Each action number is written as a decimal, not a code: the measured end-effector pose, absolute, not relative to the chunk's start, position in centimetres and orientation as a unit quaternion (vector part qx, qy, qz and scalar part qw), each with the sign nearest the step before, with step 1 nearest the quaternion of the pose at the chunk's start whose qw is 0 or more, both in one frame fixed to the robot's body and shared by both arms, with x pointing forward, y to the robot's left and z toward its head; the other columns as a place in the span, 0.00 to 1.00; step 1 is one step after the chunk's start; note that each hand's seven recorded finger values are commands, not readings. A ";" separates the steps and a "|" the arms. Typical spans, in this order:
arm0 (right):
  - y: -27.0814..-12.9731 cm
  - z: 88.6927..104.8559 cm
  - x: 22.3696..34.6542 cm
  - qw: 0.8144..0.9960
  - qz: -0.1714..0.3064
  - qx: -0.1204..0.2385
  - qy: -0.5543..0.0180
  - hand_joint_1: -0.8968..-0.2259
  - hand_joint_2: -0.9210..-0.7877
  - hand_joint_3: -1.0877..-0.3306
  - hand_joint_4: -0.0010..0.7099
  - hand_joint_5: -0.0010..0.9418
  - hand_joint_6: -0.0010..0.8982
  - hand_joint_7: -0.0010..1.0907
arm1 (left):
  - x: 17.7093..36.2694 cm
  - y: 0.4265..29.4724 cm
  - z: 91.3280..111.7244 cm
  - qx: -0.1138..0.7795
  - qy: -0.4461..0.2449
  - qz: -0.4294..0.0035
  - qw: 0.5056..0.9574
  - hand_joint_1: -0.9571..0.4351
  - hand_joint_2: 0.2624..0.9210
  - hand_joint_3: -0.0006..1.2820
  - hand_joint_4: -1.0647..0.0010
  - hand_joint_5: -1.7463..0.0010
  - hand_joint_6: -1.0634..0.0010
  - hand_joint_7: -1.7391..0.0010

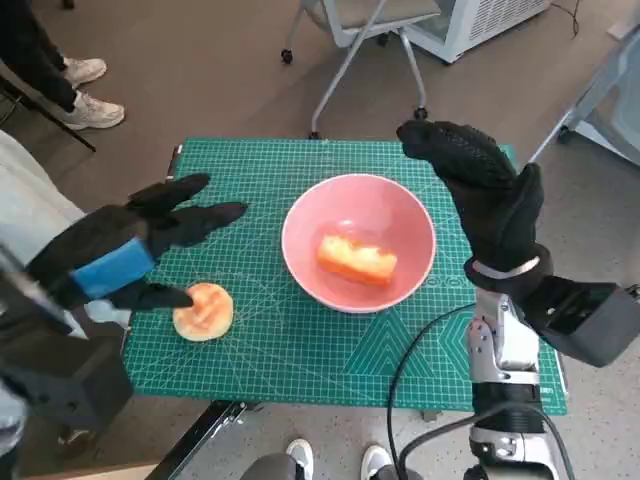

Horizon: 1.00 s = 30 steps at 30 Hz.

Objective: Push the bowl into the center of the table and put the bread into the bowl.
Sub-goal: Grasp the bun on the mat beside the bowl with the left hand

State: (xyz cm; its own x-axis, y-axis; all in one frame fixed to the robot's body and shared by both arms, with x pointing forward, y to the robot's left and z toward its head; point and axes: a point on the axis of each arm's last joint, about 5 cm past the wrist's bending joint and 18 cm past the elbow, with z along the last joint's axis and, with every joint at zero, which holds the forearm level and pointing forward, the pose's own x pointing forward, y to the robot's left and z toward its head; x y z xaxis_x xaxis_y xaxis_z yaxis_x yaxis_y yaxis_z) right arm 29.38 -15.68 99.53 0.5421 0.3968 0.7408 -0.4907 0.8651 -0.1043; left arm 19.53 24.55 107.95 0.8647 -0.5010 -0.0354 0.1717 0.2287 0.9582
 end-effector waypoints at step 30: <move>-15.8 99.5 29.3 0.878 0.256 0.063 -0.399 0.29 0.00 0.47 0.26 0.00 0.00 0.55 | 19.6 24.1 103.7 0.587 -0.019 -0.273 0.762 0.87 0.65 0.01 0.93 1.00 0.77 1.00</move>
State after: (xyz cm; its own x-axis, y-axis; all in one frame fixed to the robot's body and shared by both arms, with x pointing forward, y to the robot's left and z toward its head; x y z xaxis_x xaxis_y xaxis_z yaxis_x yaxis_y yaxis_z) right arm 29.31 -15.78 99.52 0.5506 0.4000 0.7327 -0.5000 0.8609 -0.0943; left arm 19.64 24.08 103.69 0.8505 -0.4381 -0.2911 0.3929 0.1613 0.9053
